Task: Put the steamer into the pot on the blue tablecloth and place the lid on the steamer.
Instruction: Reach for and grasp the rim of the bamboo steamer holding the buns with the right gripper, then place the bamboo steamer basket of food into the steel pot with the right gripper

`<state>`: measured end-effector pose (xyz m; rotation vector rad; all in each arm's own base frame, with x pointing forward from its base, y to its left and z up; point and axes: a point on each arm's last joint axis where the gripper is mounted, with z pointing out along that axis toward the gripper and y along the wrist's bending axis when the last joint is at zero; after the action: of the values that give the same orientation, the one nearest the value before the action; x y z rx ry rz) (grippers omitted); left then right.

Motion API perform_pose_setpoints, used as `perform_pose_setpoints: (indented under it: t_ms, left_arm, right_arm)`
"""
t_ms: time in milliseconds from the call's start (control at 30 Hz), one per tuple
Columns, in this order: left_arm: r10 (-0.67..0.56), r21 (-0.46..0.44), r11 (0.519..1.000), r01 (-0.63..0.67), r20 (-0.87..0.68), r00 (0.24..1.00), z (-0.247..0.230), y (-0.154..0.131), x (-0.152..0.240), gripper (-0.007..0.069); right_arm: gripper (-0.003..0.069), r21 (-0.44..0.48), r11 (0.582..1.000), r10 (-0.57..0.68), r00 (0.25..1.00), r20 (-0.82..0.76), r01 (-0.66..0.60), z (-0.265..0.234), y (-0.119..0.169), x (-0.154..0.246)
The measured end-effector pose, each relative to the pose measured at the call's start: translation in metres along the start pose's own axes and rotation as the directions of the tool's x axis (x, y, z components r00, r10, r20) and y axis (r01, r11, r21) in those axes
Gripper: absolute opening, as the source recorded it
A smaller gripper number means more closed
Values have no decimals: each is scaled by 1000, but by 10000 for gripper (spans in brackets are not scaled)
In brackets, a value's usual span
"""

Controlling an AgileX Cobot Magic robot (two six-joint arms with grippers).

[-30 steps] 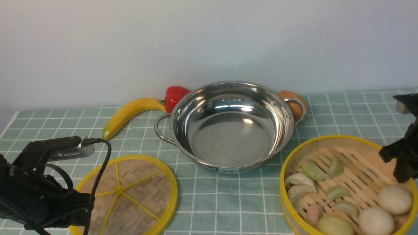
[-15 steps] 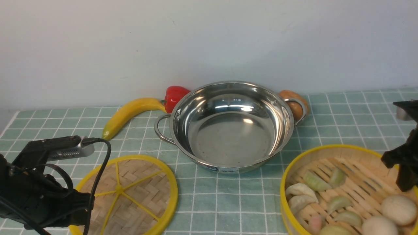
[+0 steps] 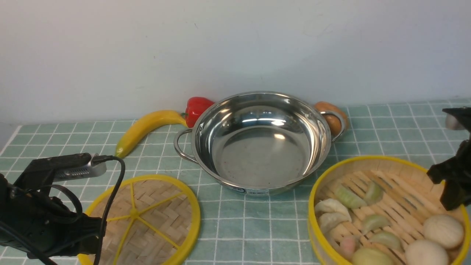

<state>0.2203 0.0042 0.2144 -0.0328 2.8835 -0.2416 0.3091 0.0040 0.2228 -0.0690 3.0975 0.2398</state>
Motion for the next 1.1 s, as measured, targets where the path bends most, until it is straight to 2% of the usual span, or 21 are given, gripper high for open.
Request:
perform_pose_setpoints:
  t_ms: [400, 633, 833, 1000, 1100]
  left_arm:
    - [0, 0, 1000, 0, 1, 1000, 0, 0, 0, 243]
    - [0, -1, 1000, 0, 3, 1000, 0, 0, 0, 243]
    - [0, -1, 1000, 0, 3, 1000, 0, 0, 0, 243]
    - [0, -1, 1000, 0, 3, 1000, 0, 0, 0, 243]
    - [0, -1, 1000, 0, 3, 1000, 0, 0, 0, 243]
  right_arm:
    - [92, -23, 1000, -14, 981, 196, 19, -66, 15, 19]
    - [92, -141, 989, 16, 919, 394, 43, -121, 37, -32]
    - [92, -146, 981, -46, 883, 468, 128, -126, 84, -92]
    - [92, -131, 970, -125, 886, 446, 203, -93, 136, -126]
    - [92, -125, 966, -156, 895, 418, 227, -70, 153, -137]
